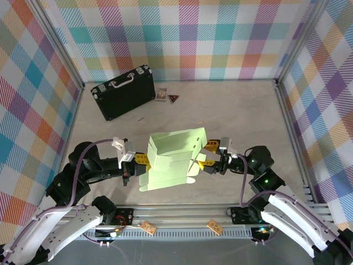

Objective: Fold the paper box

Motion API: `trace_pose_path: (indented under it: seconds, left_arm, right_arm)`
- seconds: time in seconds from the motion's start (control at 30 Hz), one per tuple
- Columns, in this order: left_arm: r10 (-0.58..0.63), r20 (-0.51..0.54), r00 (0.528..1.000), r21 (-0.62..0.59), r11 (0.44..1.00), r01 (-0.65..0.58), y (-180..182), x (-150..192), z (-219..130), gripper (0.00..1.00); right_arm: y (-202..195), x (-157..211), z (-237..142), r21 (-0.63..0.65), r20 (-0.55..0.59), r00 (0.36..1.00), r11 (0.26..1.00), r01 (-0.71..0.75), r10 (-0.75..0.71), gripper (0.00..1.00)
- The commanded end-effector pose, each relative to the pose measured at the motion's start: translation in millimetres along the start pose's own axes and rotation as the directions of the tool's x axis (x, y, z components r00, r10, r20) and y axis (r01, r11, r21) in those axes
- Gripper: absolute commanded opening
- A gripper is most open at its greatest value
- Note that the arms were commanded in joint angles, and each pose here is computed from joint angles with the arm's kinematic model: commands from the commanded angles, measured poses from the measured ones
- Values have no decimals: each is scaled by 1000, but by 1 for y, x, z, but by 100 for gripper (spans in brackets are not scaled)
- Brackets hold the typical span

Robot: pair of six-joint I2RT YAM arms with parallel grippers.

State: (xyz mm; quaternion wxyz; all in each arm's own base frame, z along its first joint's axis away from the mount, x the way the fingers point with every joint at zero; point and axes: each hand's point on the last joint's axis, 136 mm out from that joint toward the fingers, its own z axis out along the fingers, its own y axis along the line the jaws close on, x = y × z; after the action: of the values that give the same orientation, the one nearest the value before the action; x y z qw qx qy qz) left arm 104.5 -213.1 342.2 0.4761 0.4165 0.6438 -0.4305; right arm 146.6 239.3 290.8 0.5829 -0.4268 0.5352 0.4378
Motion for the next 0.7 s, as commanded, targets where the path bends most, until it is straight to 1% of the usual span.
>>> trace_pose_path:
  seconds: [0.0,0.03,0.07,0.17,0.23,0.3,0.37,0.4,0.47,0.57,0.67]
  left_arm:
    - [7,19,1000,14,1000,-7,-7,-10,-6,0]
    - [9,19,1000,10,1000,-9,-7,-11,-7,0]
    - [11,22,1000,10,1000,-11,-8,-12,-8,0]
    - [14,26,1000,13,1000,-14,-10,-13,-10,0]
    - [14,25,1000,15,1000,-14,-11,-12,-11,0]
    - [14,25,1000,19,1000,-15,-12,-12,-12,0]
    - [9,24,1000,13,1000,-9,-11,-11,-12,0]
    - [7,25,1000,8,1000,-7,-10,-11,-12,0]
    - [4,25,1000,6,1000,-4,-9,-11,-11,0]
    - [2,21,1000,8,1000,-3,-9,-11,-11,0]
    - [2,22,1000,2,1000,-2,-8,-11,-11,0]
  right_arm:
    - [8,-14,-4,-24,24,995,995,101,-100,57]
    - [2,-8,-4,8,-5,992,992,125,-125,58]
    - [-9,0,-3,62,-39,993,992,113,-111,62]
    - [-46,19,-10,271,-114,992,958,91,-62,64]
    - [-66,21,-20,396,-113,992,913,96,-55,67]
    - [-78,17,-29,483,-84,994,870,102,-70,66]
    - [-87,8,-33,533,-59,995,840,101,-83,62]
    - [-87,4,-32,532,-55,994,840,106,-90,60]
    - [-80,-5,-26,483,-43,992,867,122,-115,57]
    - [-50,-19,-12,315,19,986,937,150,-165,56]
    - [-18,-27,-4,130,81,982,978,162,-173,56]
